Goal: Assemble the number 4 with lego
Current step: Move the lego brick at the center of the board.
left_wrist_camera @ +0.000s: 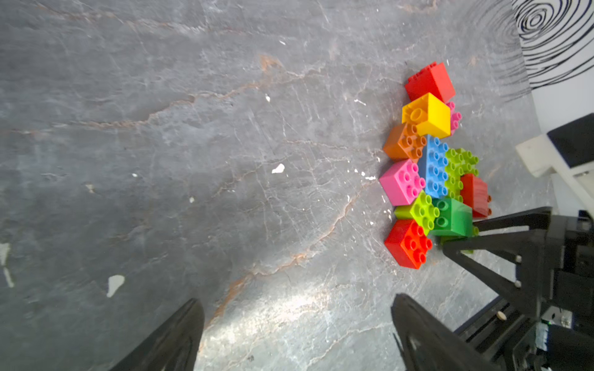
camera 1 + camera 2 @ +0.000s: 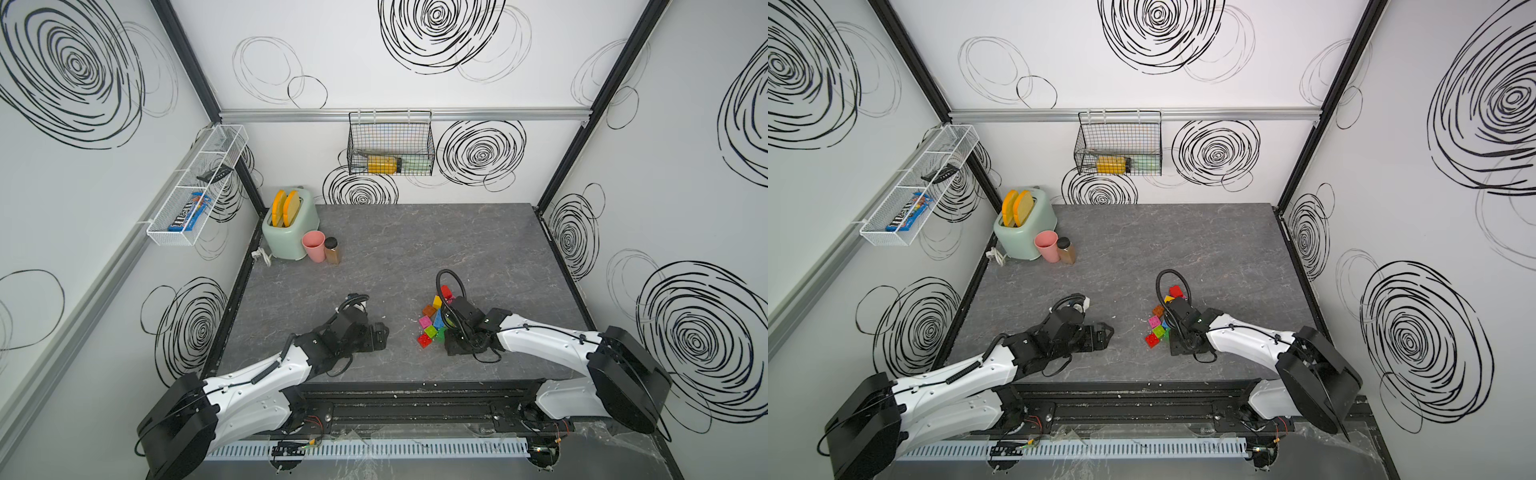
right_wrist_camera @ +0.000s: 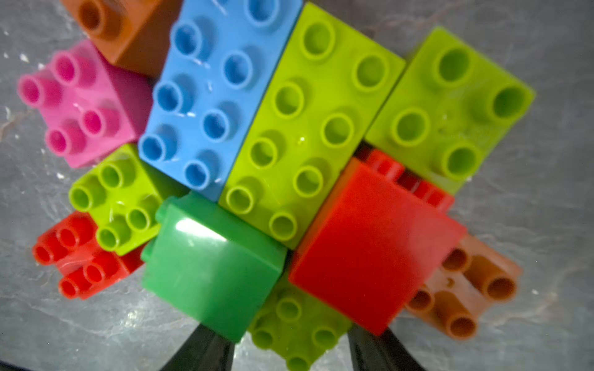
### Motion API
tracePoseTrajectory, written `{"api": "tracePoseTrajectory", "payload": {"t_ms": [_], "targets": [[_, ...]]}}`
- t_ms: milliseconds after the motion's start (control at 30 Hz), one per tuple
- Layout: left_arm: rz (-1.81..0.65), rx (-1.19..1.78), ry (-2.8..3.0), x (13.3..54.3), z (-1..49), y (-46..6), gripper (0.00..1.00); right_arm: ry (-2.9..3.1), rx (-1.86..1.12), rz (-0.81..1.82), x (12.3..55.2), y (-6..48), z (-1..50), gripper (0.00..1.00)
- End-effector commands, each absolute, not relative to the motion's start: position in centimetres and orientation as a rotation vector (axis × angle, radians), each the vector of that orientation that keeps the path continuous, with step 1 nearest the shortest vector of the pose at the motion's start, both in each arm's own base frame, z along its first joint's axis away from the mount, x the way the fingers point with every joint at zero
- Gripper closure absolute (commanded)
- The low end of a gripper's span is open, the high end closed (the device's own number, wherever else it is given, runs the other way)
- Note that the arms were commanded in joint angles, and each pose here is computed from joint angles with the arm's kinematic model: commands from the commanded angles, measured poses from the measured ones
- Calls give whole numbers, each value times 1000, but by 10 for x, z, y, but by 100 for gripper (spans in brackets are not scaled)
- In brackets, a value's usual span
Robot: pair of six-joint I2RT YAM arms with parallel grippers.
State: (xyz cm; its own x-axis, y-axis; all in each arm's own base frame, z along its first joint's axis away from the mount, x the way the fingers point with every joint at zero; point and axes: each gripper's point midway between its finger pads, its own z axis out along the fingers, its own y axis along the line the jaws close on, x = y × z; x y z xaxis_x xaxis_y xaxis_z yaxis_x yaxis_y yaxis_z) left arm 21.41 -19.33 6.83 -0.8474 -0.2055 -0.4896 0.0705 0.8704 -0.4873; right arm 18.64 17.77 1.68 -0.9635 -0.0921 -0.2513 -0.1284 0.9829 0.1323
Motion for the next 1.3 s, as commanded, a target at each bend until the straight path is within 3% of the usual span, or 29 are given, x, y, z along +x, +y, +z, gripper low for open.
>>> {"api": "tracePoseTrajectory", "payload": {"t_ms": [0,367,600,1000,1267], "targets": [[-708,-118,2464,219,72,-191,4,2812,-232,243,207,196,24,41],[-699,-146,2461,224,69,-183,4,2762,-493,442,216,271,33,42],[-691,-136,2465,226,69,-180,4,2772,-323,384,226,227,46,41],[-670,-141,2481,227,65,-178,4,2904,147,137,195,124,43,33],[-669,-139,2488,227,63,-176,4,2913,237,132,200,123,30,36]]}}
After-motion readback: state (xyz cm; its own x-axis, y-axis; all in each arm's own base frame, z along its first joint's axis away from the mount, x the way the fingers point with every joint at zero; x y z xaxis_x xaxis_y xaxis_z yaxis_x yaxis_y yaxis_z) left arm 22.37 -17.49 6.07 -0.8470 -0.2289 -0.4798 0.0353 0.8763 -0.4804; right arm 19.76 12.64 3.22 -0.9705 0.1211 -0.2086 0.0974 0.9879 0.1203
